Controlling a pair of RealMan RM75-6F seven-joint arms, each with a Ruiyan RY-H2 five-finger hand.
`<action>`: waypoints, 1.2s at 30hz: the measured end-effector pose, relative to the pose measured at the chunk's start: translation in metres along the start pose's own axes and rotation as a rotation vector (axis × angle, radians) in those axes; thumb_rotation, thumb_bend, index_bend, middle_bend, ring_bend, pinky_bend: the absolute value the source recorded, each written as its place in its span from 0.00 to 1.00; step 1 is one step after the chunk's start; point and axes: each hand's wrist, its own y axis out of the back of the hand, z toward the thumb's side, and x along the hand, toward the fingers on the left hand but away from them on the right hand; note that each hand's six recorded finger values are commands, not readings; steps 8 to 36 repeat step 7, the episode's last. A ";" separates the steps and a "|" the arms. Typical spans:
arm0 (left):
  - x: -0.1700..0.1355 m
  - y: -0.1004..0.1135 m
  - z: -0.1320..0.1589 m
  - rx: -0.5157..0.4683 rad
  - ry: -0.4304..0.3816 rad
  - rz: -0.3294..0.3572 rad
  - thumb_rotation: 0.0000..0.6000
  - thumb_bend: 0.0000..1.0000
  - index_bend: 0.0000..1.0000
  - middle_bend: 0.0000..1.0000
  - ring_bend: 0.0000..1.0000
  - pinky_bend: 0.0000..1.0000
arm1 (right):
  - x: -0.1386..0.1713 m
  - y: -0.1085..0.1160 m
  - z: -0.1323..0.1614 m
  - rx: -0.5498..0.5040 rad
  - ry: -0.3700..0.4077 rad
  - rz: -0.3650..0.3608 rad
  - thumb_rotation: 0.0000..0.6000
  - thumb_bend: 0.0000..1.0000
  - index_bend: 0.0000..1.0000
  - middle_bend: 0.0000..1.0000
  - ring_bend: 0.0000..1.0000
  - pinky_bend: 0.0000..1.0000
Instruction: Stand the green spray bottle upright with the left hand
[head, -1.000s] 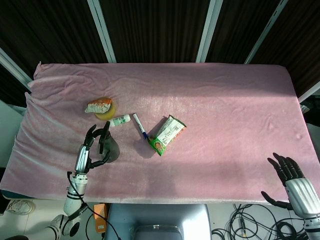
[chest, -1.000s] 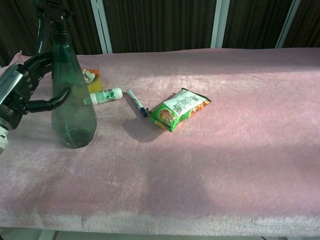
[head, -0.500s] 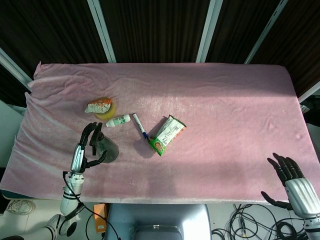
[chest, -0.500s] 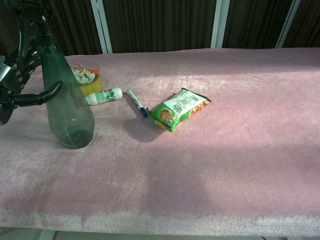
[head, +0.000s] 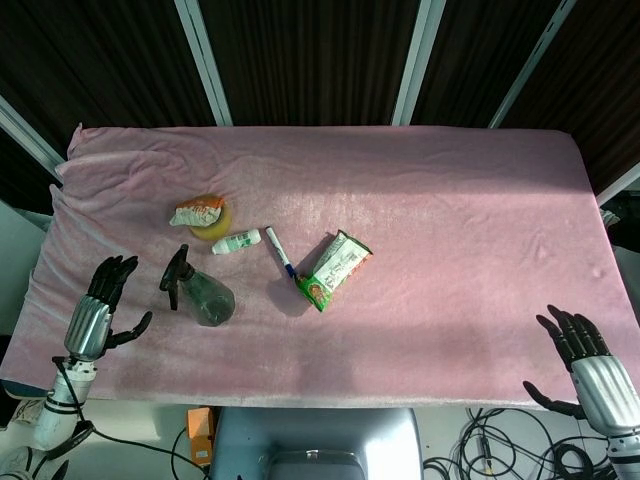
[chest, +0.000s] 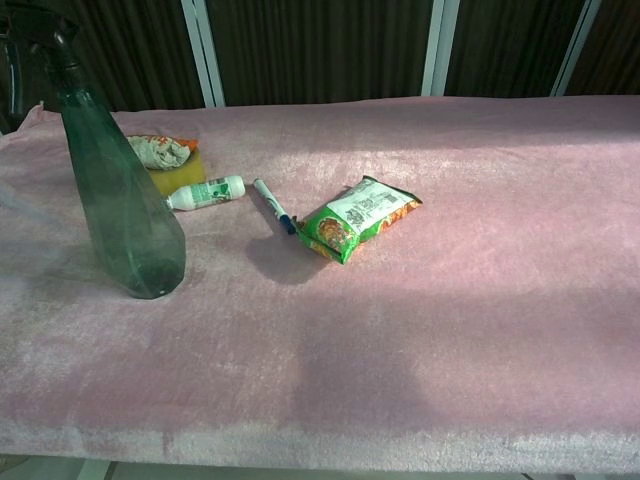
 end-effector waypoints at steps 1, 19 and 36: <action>-0.005 0.003 -0.005 0.057 0.016 -0.014 1.00 0.34 0.02 0.05 0.00 0.00 | 0.000 -0.001 0.000 0.003 -0.001 0.001 1.00 0.37 0.00 0.00 0.00 0.02; -0.037 0.017 -0.008 0.299 0.088 -0.112 1.00 0.34 0.02 0.06 0.00 0.00 | -0.001 -0.002 0.001 0.015 -0.012 -0.005 1.00 0.37 0.00 0.00 0.00 0.02; -0.037 0.017 -0.008 0.299 0.088 -0.112 1.00 0.34 0.02 0.06 0.00 0.00 | -0.001 -0.002 0.001 0.015 -0.012 -0.005 1.00 0.37 0.00 0.00 0.00 0.02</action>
